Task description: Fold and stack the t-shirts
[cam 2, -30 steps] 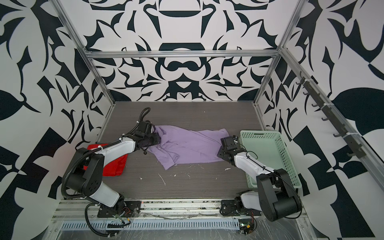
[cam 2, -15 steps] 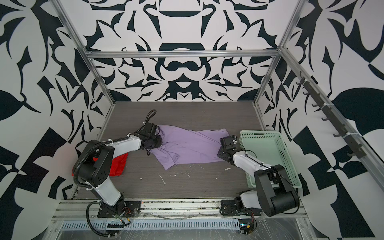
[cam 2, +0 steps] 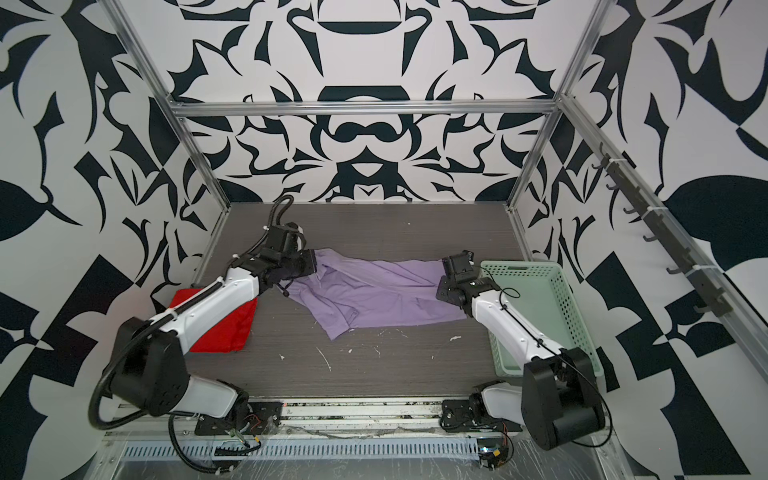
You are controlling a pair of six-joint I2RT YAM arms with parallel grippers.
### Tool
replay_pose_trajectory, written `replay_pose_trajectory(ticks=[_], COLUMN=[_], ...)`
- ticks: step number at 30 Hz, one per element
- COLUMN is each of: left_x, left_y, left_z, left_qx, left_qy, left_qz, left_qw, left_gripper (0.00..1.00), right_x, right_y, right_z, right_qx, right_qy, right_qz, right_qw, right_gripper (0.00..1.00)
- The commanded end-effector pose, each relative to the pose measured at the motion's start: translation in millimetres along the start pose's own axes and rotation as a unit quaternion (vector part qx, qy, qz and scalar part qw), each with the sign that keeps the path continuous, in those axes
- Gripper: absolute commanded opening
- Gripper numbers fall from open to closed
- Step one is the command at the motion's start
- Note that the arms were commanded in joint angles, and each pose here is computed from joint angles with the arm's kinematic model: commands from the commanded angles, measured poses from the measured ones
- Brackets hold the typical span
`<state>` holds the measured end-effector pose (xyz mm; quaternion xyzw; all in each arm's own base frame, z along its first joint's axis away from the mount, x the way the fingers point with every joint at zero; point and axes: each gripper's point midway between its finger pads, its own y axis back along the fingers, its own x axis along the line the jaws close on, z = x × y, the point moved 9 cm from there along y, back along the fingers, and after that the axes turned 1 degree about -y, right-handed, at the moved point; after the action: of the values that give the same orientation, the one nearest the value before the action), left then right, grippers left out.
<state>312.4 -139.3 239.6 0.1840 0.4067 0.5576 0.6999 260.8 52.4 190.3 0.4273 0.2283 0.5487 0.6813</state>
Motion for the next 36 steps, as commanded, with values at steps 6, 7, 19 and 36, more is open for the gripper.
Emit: replay_pose_trajectory(ticks=[6,7,19,36], left_x=[28,36,100,82], left_y=[76,80,59,19], left_z=[-18,-23,-65,-128], left_qx=[0.097,0.105,0.117,0.089], left_qy=[-0.008,-0.004,0.117,0.141], left_qz=[0.032,0.050,0.125,0.128], left_qw=[0.995,0.993,0.978,0.978], left_gripper=[0.01,0.09,0.61,0.61], right_x=[-3,-4,-8,-14], right_y=[44,42,-5,-20], right_z=[8,8,-16,-26], right_qx=[0.029,0.032,0.087,0.081], right_qy=[0.081,0.082,0.072,0.052], right_qz=[-0.003,-0.009,-0.024,-0.042], right_qw=[0.996,0.996,0.993,0.994], right_gripper=[0.00,0.00,0.00,0.00])
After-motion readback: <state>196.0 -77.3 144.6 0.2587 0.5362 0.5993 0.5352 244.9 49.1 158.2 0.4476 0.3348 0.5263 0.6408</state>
